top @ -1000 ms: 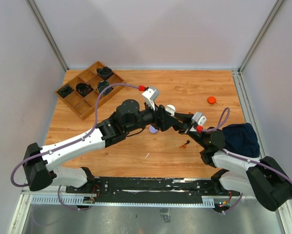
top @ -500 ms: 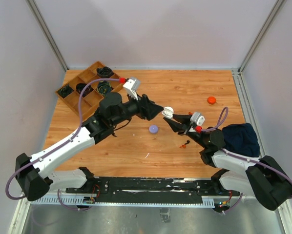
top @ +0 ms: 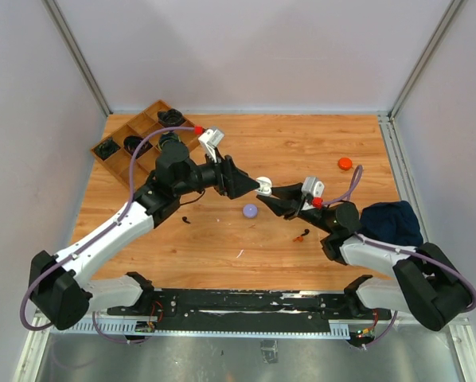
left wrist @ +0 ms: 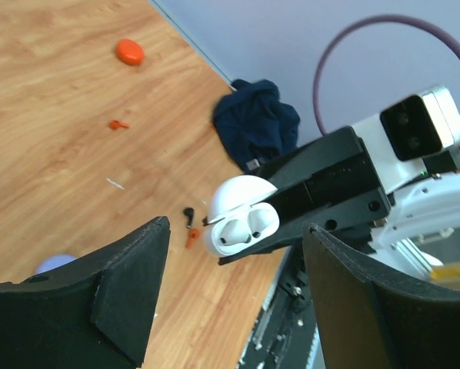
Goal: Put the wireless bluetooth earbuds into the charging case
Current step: Close the charging case.
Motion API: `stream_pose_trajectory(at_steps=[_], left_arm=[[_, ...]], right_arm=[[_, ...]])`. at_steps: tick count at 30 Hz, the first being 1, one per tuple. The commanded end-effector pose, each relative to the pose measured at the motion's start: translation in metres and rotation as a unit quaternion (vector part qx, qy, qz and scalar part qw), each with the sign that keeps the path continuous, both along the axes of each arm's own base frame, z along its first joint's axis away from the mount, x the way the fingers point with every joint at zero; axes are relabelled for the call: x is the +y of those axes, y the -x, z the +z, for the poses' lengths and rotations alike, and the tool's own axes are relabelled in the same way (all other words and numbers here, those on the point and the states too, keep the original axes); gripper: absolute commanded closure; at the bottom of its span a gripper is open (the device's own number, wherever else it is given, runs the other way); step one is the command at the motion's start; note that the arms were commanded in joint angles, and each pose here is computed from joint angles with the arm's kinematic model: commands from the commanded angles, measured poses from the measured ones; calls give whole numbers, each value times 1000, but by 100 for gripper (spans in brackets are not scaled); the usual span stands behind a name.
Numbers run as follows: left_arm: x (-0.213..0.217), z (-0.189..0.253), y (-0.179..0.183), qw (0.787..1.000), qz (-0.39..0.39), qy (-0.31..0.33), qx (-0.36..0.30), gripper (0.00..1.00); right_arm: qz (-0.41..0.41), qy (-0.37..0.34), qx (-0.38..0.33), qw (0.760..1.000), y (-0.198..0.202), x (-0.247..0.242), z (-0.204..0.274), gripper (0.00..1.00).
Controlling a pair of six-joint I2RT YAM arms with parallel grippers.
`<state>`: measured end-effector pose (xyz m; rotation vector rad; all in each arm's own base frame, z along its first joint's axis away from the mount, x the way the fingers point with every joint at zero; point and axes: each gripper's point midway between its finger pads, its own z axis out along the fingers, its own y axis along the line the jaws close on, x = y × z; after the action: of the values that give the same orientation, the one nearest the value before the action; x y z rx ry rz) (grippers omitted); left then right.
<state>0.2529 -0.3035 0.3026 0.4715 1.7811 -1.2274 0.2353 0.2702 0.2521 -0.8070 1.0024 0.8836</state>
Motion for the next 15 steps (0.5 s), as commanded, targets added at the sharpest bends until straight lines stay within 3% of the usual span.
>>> stream_pose_trajectory(at_steps=[1,15], left_arm=[[-11,-2,17,997,-76,22,15,25],[-23,-10,22,989,-133,48,39,26]], right_arm=[[35,-12,-12,999,5,7,16,99],[75,-19,2,997,9,15,17,99]])
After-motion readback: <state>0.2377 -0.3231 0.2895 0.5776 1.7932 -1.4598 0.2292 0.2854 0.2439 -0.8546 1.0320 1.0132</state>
